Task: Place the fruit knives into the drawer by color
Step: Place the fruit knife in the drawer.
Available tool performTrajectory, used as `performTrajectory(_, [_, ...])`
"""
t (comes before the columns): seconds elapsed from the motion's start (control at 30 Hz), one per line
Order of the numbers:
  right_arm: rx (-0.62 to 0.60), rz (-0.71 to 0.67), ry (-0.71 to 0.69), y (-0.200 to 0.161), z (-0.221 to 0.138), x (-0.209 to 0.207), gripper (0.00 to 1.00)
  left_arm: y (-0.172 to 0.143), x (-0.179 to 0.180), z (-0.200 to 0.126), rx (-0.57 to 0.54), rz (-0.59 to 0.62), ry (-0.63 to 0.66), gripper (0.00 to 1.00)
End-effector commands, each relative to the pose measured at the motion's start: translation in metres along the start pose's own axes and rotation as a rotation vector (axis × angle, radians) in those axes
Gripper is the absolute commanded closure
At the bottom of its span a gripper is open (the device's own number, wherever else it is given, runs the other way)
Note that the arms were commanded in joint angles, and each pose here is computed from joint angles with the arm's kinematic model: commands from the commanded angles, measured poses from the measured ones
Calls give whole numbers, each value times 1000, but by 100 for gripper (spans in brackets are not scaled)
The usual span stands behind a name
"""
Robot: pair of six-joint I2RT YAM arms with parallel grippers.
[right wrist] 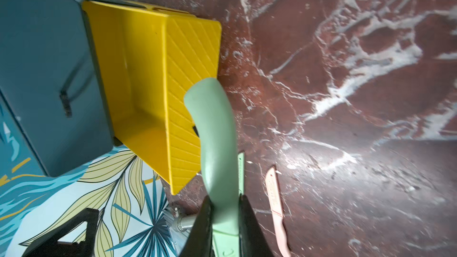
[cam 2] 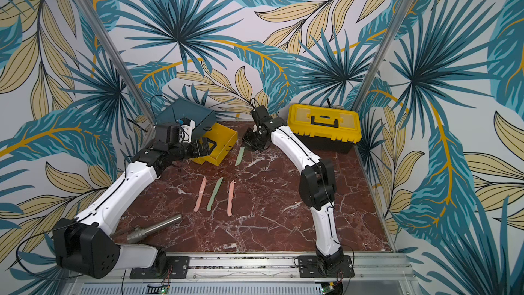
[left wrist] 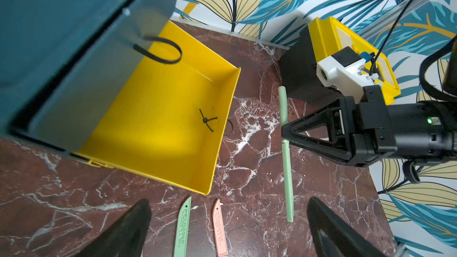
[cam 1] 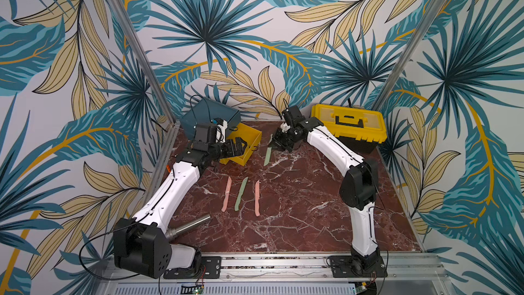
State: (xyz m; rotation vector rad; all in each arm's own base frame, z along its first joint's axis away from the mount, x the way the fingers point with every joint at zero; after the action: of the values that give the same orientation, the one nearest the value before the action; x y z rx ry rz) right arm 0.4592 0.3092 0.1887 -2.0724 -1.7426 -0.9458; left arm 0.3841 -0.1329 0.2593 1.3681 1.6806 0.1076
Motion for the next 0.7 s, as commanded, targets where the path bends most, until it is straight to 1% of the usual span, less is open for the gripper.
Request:
performTrajectory(0.0, [-45,3,113,16,18,29,100,9,-1,-1,0,15,-9,0])
performTrajectory(0.1, [-78,1,219,30,25,59,100,9,2,0,0,9,-2,0])
performTrajectory(0.23, [-99,-26,298,39,33,89,100,3,8,3,15,-4,0,0])
performTrajectory(0.43, [-67,32,326,42,64,90,100,-3,12,6,29,-13,2,0])
performTrajectory(0.47, [-63,32,324,40,67,89,97,-3,13,6,30,-15,4,0])
performTrajectory(0.57, [-61,27,336,41,69,90,80,-3,16,6,34,-17,8,0])
performTrajectory(0.63, [-67,18,344,42,68,92,62,-2,18,5,33,-19,11,0])
performTrajectory(0.67, [-71,14,352,43,67,94,55,-3,19,6,34,-21,14,0])
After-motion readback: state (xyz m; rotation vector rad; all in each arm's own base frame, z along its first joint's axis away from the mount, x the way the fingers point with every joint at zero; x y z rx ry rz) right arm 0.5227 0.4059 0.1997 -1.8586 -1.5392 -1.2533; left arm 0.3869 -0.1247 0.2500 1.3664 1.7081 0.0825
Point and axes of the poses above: each gripper's point midway between its finger pads, its own z axis out along the fingers, its own x axis along the line the jaws close on, y = z × x, the point moved 1 cm from there along -z, back along the fingers, and after that the axes turned 9 degrees about -z, right-handed, at the moved point
